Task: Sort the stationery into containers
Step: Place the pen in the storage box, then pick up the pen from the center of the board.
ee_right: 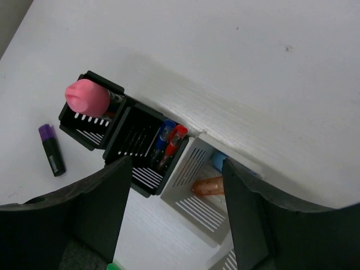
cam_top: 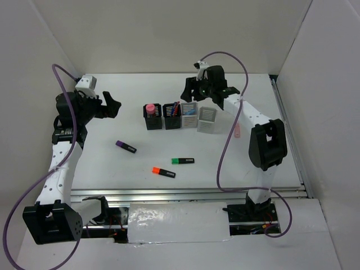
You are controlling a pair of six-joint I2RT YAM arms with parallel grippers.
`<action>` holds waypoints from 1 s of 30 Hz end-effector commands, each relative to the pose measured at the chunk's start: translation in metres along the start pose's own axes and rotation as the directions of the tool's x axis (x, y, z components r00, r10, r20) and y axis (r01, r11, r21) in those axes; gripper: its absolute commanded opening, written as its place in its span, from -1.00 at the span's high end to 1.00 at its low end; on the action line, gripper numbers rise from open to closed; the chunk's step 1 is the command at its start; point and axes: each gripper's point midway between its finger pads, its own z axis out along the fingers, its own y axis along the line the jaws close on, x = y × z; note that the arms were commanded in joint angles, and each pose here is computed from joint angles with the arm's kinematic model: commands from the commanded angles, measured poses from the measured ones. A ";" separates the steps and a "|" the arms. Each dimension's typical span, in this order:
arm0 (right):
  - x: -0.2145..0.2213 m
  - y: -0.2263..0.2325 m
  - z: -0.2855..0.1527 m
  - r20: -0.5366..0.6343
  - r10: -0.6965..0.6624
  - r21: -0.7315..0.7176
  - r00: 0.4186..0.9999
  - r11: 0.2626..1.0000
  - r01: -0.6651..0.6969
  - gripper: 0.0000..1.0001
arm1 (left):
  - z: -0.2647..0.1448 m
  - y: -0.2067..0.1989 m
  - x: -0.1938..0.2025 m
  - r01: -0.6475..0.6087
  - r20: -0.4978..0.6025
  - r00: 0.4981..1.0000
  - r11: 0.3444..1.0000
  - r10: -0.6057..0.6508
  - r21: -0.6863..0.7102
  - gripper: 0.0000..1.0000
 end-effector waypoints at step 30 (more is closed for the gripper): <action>0.160 -0.212 -0.162 -0.282 0.486 0.670 0.827 0.717 -0.193 -0.21 | 0.004 0.020 -0.002 0.081 -0.003 0.997 0.991 -0.082 -0.105 -0.99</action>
